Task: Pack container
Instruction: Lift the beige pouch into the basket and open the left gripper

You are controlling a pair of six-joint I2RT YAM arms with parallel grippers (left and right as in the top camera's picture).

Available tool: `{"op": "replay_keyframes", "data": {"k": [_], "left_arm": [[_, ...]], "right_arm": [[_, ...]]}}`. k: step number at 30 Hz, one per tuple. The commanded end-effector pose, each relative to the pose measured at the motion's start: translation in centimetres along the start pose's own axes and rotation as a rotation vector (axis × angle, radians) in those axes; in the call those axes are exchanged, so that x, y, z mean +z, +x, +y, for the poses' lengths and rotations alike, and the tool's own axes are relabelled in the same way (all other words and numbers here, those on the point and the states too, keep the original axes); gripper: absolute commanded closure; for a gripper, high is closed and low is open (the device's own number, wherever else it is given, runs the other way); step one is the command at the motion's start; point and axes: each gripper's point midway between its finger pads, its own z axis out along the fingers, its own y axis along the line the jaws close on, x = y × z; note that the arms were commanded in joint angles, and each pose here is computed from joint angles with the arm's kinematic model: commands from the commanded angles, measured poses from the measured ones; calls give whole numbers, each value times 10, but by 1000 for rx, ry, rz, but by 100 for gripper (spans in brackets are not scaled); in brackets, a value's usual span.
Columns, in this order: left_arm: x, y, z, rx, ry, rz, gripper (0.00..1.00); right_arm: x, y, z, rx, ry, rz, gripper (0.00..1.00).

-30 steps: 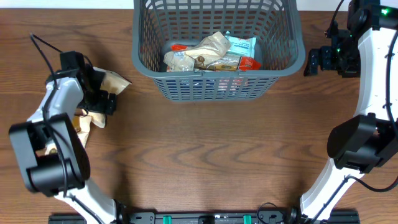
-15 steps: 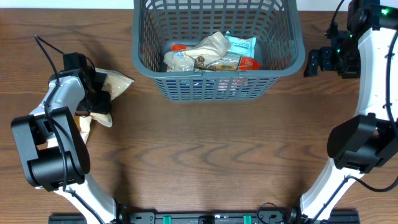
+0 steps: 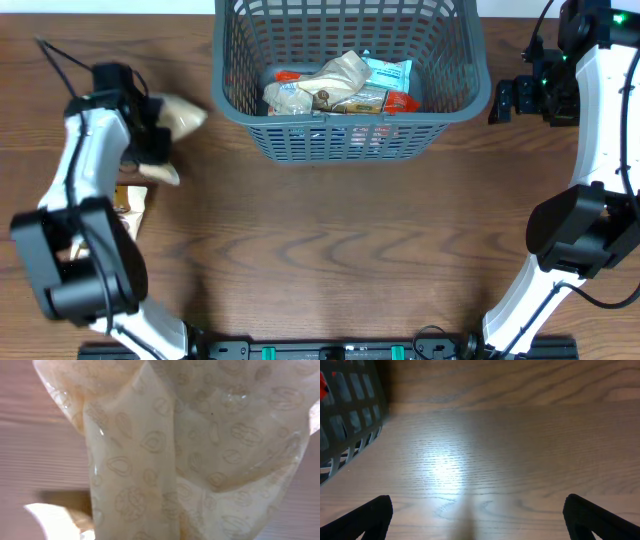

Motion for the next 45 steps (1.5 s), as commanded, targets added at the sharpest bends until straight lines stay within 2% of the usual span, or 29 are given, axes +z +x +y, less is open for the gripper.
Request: {"op": "replay_keyframes", "data": {"k": [1,6,11,18,24,28,34,40,44,45], "left_arm": [[-83,-46,15,-77,-59,-242,94],[-159,-79,16,-105,-81,-446,94],[-220,-113,-23,-3,-53,-604,94],[-283,-145,-111,234,19,-798,94],[-312,-138,-209,641,70,-912,94],[-294,-128,-266,895,152,-903,95],[-219,-131,-299,1062,223,-767,94],[-142,-140,-301,1062,241,-619,94],[-115,-140,-301,1057,250,-564,93],[-112,-140,-300,1056,250,-559,90]], "right_arm": [[-5,1,3,2,4,-12,1],[-5,1,3,1,4,-12,1],[-5,0,3,2,4,-15,1],[-5,1,3,-6,4,-13,1],[-5,1,3,-6,4,-12,1],[-5,1,3,-6,4,-11,1],[-5,3,3,-6,3,-5,1],[-5,3,3,-6,3,-3,1],[-5,4,3,-6,3,-1,1],[-5,4,3,-6,3,-1,1]]}}
